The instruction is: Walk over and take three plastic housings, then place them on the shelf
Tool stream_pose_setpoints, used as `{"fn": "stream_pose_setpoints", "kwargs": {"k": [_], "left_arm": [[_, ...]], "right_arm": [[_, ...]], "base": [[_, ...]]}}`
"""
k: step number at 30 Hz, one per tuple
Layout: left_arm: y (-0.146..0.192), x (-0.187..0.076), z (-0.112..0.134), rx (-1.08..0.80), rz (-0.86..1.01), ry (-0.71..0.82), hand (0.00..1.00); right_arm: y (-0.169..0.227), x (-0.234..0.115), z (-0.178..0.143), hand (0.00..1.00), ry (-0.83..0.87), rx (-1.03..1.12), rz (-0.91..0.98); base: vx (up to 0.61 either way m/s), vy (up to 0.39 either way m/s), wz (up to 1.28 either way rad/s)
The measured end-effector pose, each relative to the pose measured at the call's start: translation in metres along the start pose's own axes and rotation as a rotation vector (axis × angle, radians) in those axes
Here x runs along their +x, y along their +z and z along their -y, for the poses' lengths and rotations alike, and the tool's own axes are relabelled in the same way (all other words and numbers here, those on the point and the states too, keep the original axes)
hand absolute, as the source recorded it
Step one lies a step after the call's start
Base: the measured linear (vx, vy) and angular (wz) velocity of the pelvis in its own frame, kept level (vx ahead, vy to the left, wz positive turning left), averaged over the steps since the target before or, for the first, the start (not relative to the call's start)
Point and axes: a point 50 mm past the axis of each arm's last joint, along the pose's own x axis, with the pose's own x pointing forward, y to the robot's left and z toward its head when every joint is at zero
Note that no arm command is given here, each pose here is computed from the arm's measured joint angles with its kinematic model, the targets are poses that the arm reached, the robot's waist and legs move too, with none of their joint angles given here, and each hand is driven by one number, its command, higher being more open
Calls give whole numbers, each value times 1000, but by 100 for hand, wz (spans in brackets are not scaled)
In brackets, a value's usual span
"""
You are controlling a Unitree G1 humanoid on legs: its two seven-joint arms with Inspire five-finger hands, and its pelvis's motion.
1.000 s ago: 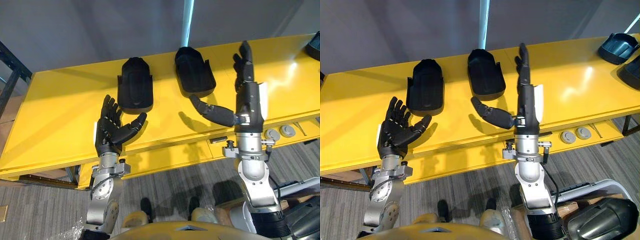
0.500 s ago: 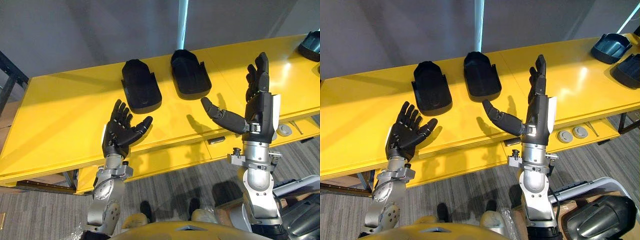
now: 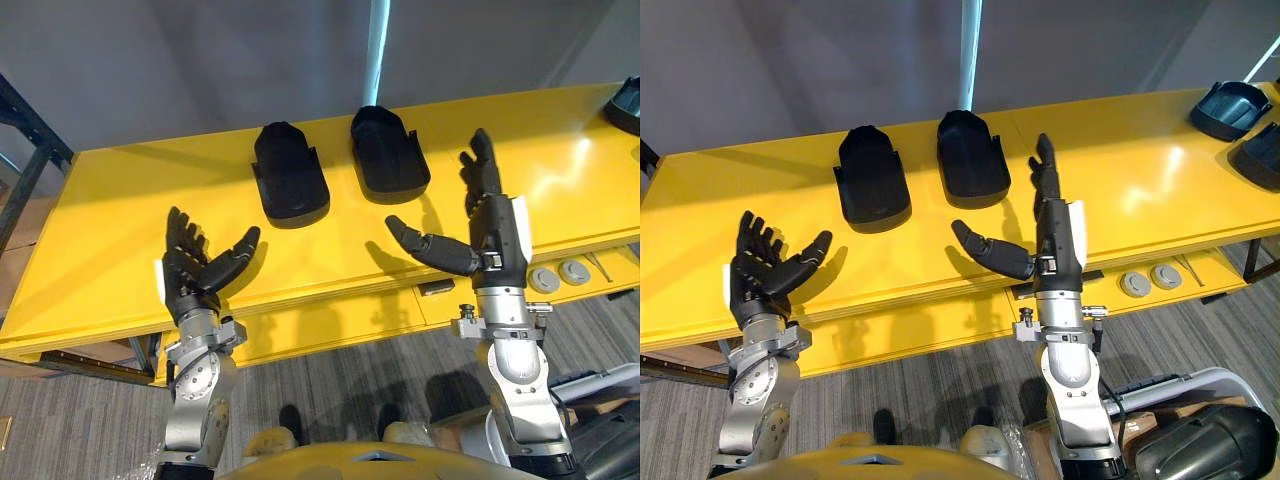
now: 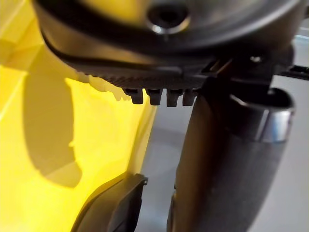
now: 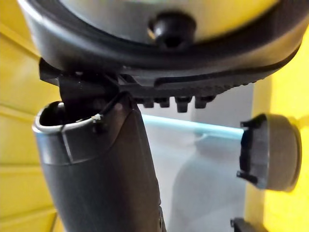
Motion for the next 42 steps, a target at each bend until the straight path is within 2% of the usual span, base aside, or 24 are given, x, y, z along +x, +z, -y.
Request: {"fn": "stream_pose_setpoints", "kwargs": {"k": [8,21,42], "left_arm": [[18,-5,3,-5,82,-45,100],[14,-11,13,-39,57,-79,100],[15,-10,19,-55,64,-101,100]], "right_arm": [[-10,-3,-28,100,136,76,-62],[-37,7,-53,100,178,144,-160],[-48,49,-69,100,290,102,-172]], "base": [[-12,-5,9],[-4,-7,5],[-6,-3,7]]}}
